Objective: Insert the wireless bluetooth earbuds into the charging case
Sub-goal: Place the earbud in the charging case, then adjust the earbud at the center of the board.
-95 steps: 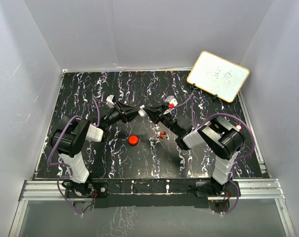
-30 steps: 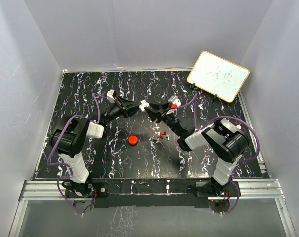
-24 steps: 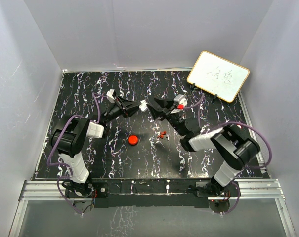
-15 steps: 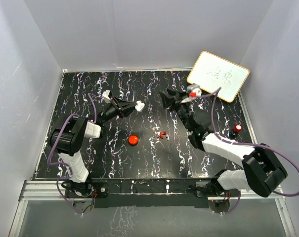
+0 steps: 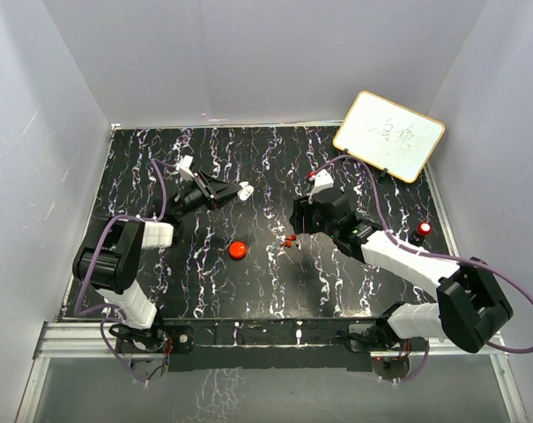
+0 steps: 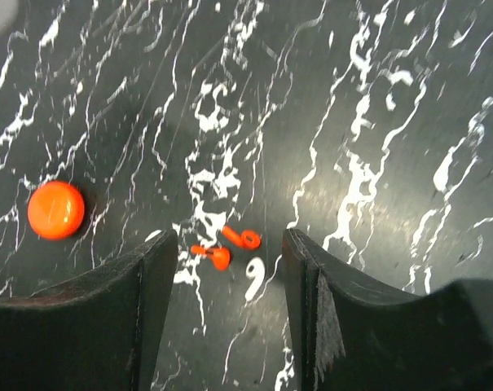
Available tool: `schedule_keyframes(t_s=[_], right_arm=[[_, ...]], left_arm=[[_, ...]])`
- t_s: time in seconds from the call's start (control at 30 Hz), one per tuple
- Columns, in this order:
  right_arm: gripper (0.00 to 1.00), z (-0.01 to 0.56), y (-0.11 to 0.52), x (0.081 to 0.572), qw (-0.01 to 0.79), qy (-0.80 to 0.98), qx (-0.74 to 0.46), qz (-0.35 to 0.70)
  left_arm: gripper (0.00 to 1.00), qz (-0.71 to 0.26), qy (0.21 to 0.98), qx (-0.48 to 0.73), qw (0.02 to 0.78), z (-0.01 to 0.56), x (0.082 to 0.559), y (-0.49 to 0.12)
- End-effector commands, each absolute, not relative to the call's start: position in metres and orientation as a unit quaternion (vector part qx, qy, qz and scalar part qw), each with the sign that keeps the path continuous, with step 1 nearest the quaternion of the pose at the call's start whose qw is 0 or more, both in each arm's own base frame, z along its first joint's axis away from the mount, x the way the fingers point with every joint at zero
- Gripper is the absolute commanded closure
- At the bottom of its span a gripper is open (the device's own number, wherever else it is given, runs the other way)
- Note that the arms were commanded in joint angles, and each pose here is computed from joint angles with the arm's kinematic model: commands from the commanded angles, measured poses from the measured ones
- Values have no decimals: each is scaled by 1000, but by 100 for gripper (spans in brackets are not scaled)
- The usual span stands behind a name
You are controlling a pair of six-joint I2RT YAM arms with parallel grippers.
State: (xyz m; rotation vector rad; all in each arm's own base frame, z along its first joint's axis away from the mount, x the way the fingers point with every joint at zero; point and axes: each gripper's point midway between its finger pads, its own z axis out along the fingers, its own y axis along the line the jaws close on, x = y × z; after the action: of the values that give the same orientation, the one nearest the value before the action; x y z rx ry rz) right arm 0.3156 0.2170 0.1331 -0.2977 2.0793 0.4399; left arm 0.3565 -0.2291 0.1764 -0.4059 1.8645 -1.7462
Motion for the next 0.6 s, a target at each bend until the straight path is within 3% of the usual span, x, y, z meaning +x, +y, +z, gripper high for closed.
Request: schedule_keyframes(t_s=[0.0, 0.23, 0.57], right_arm=[[48, 111, 218, 286, 413, 880, -97, 214], [43, 84, 218, 263, 374, 891, -89, 241], [41, 65, 229, 275, 359, 898, -101, 234]], left_arm=[[100, -643, 694, -113, 303, 196, 354, -229], [100, -648, 691, -113, 300, 196, 352, -229], [100, -647, 693, -112, 299, 195, 351, -229]])
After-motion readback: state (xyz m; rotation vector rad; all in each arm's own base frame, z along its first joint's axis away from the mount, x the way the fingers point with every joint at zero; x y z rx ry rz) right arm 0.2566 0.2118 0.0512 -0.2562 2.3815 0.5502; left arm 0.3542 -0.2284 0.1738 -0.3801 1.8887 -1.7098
